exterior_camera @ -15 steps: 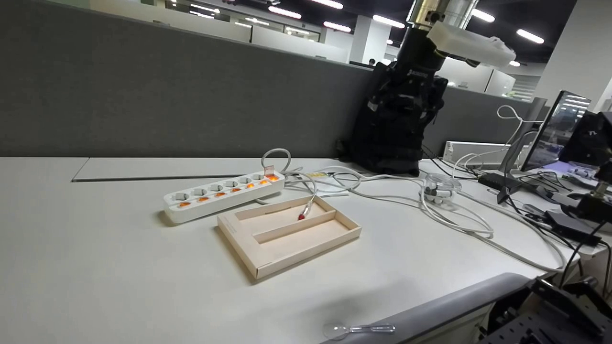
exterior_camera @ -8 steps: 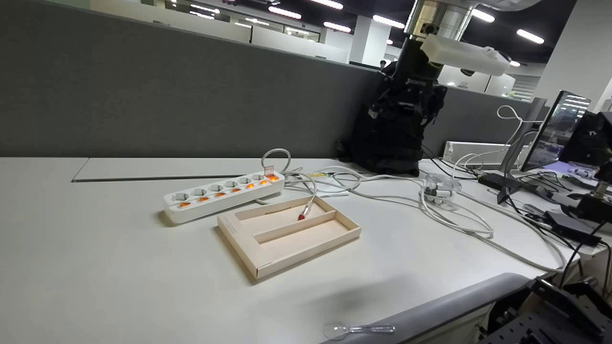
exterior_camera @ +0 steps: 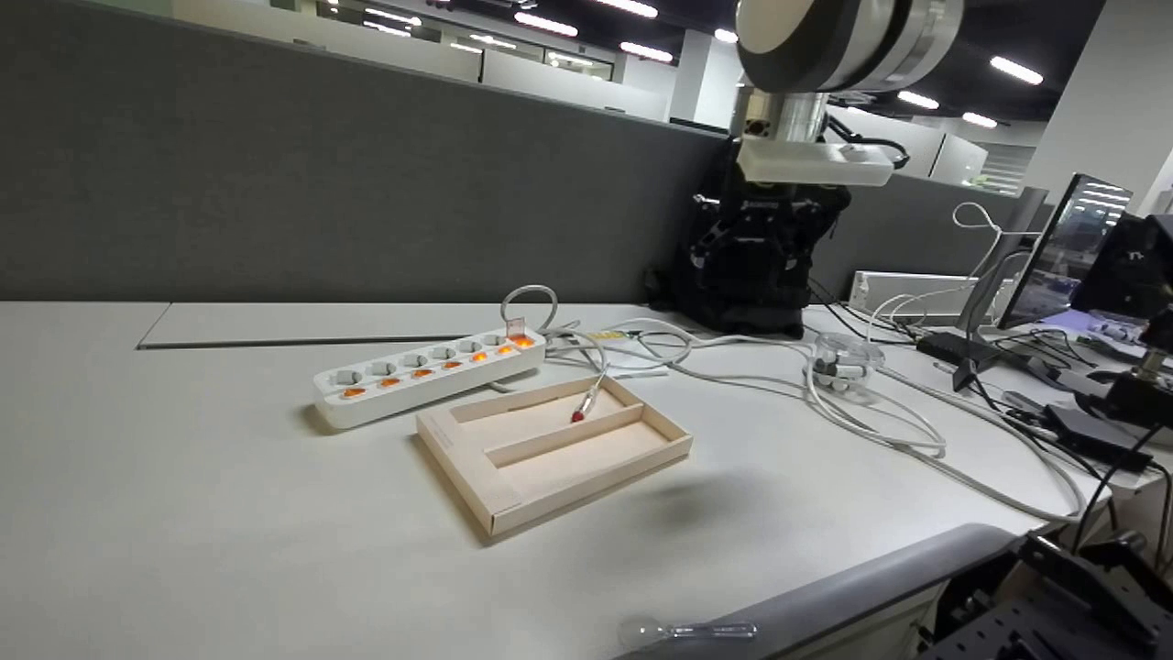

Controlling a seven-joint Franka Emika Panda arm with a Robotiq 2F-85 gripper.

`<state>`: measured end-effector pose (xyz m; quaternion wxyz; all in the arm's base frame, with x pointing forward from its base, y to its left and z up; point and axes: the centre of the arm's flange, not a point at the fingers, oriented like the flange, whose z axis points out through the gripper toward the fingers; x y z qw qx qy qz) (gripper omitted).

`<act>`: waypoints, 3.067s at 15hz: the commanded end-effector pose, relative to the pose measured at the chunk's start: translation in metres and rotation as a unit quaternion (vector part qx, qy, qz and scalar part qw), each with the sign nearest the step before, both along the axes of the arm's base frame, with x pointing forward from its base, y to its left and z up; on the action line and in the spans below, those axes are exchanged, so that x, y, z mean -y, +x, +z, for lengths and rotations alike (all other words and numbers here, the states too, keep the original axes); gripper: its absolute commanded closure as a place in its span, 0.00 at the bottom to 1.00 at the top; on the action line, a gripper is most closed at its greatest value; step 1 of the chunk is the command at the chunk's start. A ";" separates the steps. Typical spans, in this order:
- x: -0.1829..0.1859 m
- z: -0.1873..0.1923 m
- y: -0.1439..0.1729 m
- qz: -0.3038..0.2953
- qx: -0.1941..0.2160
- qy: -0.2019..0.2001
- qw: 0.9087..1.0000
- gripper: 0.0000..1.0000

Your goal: Remove the screwdriver from the tray and put it on the table

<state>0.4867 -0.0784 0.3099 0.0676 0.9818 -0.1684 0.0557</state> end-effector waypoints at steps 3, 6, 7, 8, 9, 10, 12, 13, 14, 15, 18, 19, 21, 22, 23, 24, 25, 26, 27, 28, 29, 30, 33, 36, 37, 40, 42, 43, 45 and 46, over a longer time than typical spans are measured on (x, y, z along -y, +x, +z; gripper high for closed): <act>-0.049 -0.060 0.085 0.011 -0.043 0.006 0.999 0.00; -0.078 -0.099 0.097 0.026 -0.069 0.022 0.997 0.00; -0.084 -0.112 0.097 0.026 -0.074 0.026 0.997 0.00; -0.088 -0.122 0.098 0.021 -0.068 0.030 0.997 0.00; -0.089 -0.129 0.099 0.013 -0.058 0.036 0.998 0.00; -0.090 -0.120 0.082 0.031 -0.068 0.033 0.997 0.00; -0.091 -0.133 0.087 0.027 -0.066 0.037 0.997 0.00; -0.090 -0.135 0.088 0.026 -0.065 0.036 0.997 0.00; -0.089 -0.134 0.089 0.025 -0.064 0.036 0.997 0.00; -0.088 -0.133 0.090 0.024 -0.063 0.036 0.997 0.00; -0.091 -0.146 0.093 0.027 -0.067 0.035 0.997 0.00; -0.095 -0.152 0.094 0.030 -0.069 0.033 0.997 0.00; -0.100 -0.163 0.096 0.034 -0.069 0.032 0.997 0.00; -0.102 -0.169 0.097 0.035 -0.067 0.028 0.997 0.00; -0.104 -0.174 0.099 0.039 -0.066 0.029 0.997 0.00; -0.105 -0.179 0.101 0.040 -0.063 0.026 0.997 0.00; -0.107 -0.184 0.104 0.044 -0.061 0.023 0.997 0.00; -0.107 -0.187 0.107 0.048 -0.058 0.019 0.997 0.00; -0.108 -0.190 0.110 0.050 -0.057 0.016 0.997 0.00; -0.109 -0.192 0.113 0.054 -0.055 0.014 0.997 0.00; -0.110 -0.195 0.115 0.056 -0.055 0.012 0.997 0.00; -0.111 -0.197 0.116 0.059 -0.054 0.011 0.997 0.25; -0.116 -0.201 0.118 0.070 -0.047 0.011 0.996 0.38; -0.123 -0.197 0.118 0.082 -0.038 0.011 0.996 0.57; -0.126 -0.195 0.116 0.084 -0.035 0.012 0.996 0.63; -0.135 -0.189 0.111 0.089 -0.029 0.016 0.995 0.81; -0.140 -0.182 0.106 0.091 -0.028 0.018 0.995 0.92; -0.141 -0.177 0.101 0.089 -0.029 0.019 0.995 0.97; -0.142 -0.166 0.090 0.084 -0.029 0.021 0.996 0.93; -0.142 -0.161 0.085 0.080 -0.028 0.021 0.996 0.93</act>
